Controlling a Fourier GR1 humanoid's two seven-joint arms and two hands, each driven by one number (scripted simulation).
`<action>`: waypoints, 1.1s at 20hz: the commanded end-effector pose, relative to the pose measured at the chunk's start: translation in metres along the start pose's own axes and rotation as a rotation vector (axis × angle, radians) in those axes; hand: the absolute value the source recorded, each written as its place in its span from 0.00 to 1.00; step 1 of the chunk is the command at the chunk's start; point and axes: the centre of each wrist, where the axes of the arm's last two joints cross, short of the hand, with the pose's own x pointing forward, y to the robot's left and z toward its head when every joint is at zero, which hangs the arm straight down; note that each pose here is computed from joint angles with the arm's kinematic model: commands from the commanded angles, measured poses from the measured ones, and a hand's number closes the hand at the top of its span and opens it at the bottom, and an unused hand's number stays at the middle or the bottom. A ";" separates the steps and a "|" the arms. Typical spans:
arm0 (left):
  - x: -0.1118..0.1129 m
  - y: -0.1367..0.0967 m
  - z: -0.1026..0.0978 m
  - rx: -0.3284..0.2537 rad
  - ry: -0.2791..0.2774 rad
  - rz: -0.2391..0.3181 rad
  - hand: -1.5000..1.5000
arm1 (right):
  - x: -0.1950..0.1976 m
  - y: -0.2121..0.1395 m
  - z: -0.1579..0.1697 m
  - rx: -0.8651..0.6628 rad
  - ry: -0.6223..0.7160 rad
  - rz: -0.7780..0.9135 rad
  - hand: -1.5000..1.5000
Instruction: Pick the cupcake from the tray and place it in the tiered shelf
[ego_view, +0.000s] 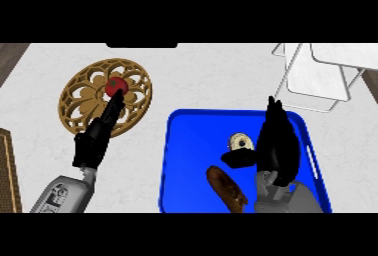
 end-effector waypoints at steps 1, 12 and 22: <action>0.005 -0.008 -0.007 -0.014 -0.006 -0.005 0.50 | 0.017 -0.006 0.004 0.003 0.198 -0.011 0.00; 0.013 0.013 0.007 -0.004 -0.004 -0.025 0.50 | 0.009 0.013 -0.005 0.035 0.244 0.056 0.00; -0.002 -0.011 -0.002 0.004 0.007 0.011 0.50 | -0.007 0.038 -0.017 0.050 0.268 0.036 0.00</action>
